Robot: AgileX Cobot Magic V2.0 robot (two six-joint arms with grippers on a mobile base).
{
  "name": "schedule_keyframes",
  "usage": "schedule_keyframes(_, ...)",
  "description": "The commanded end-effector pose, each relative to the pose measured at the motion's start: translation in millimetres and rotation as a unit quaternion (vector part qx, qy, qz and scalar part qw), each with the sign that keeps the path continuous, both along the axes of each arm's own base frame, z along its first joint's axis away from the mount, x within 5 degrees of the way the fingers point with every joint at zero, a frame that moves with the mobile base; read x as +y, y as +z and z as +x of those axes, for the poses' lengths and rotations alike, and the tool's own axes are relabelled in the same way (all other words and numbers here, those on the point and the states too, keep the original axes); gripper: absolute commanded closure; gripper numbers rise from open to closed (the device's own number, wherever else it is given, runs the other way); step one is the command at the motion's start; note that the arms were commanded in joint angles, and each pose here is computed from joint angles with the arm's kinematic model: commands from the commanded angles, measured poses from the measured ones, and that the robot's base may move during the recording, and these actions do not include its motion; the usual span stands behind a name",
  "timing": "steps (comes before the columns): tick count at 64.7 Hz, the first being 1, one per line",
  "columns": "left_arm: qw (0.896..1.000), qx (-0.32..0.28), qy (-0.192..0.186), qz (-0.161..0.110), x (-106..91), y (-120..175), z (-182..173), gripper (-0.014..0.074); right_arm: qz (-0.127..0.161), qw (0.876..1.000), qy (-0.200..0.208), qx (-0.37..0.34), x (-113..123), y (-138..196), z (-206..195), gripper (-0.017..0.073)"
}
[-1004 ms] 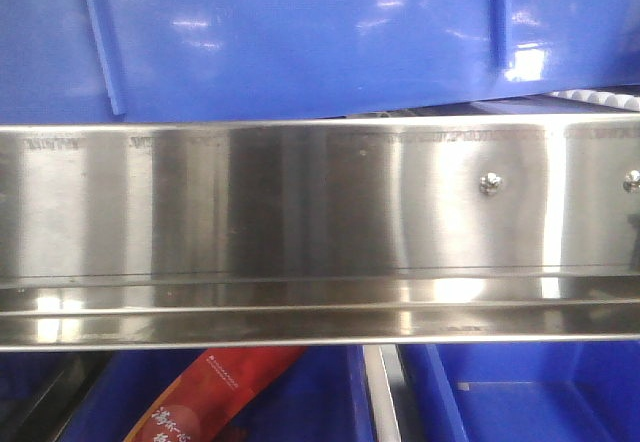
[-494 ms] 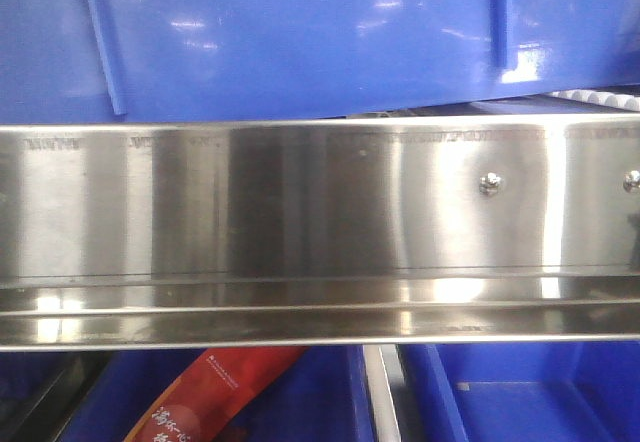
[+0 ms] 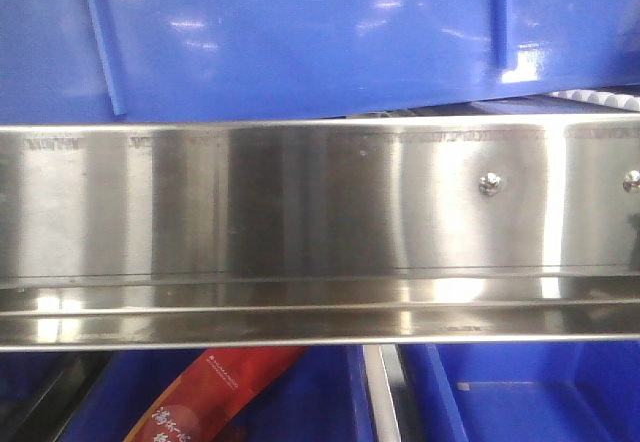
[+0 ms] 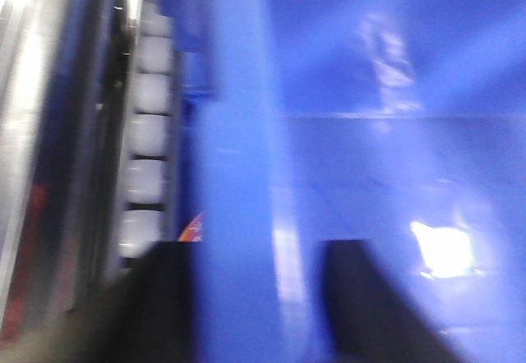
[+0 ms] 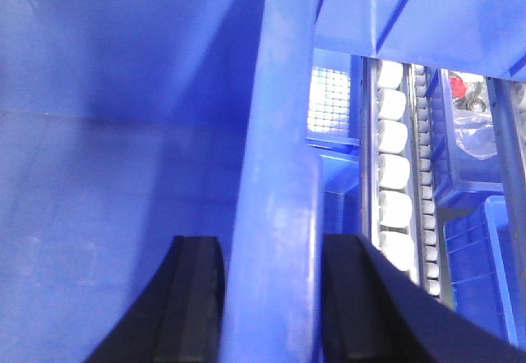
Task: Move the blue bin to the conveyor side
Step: 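Lift the blue bin with both grippers and pull it off the rollers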
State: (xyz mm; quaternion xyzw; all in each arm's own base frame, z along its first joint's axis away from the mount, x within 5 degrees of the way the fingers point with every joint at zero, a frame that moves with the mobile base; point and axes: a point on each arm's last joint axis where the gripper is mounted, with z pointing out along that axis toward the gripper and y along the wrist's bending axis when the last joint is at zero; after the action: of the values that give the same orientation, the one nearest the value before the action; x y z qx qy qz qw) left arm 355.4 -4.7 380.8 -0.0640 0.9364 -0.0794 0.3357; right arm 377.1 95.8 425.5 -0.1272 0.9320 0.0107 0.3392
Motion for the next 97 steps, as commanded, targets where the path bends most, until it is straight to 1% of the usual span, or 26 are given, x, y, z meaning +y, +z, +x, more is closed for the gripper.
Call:
schedule_keyframes(1,1.000,-0.002,-0.001,-0.004,-1.9,1.0,0.1,0.0472,-0.004,1.000,0.001,-0.008,-1.9,1.5,0.5,0.0649)
schedule_keyframes(7,1.000,-0.002,-0.001,-0.004,-1.9,1.0,0.1,0.0567,-0.004,1.000,0.001,-0.008,-1.9,1.5,0.5,0.0649)
schedule_keyframes(12,1.000,-0.002,-0.001,-0.004,-1.9,1.0,0.1,0.0628,-0.004,1.000,0.001,-0.008,-1.9,1.5,0.5,0.0649)
schedule_keyframes(17,1.000,-0.002,-0.001,-0.006,-2.2,1.0,0.1,0.0615,-0.004,1.000,0.001,-0.008,-1.9,1.5,0.5,0.0649)
schedule_keyframes(45,1.000,0.000,-0.001,-0.007,-2.4,0.8,-0.2,0.0616,-0.002,1.000,0.002,-0.007,-1.6,1.5,0.4,0.0649)
schedule_keyframes(53,1.000,0.001,-0.001,-0.009,-2.5,0.7,-0.4,0.0616,0.020,1.000,0.010,-0.001,2.5,0.7,-0.1,0.0649)
schedule_keyframes(57,1.000,0.000,-0.001,-0.009,-2.5,0.9,-0.2,0.0616,0.024,1.000,0.002,0.000,2.3,0.7,0.0,0.0649)
schedule_keyframes(59,1.000,-0.002,-0.001,-0.009,-2.5,1.4,0.0,0.0616,0.021,1.000,-0.003,-0.001,1.2,0.7,0.2,0.0648)
schedule_keyframes(66,1.000,-0.016,-0.001,-0.008,-2.5,10.8,0.3,0.0616,0.015,0.999,-0.029,-0.014,-3.5,6.8,-0.5,0.0648)
schedule_keyframes(85,0.998,-0.060,-0.005,-0.008,-3.0,50.9,-5.5,0.0616,0.022,0.998,-0.033,-0.052,-8.9,33.6,-18.9,0.0648)
schedule_keyframes(89,0.998,-0.066,-0.005,-0.008,-3.1,56.2,-6.5,0.0616,0.018,0.997,-0.036,-0.061,-10.8,39.1,-23.6,0.0648)
schedule_keyframes(97,0.998,-0.060,-0.008,-0.007,-3.4,61.1,-10.3,0.0616,0.025,0.996,-0.044,-0.077,-14.6,51.1,-34.6,0.0648)
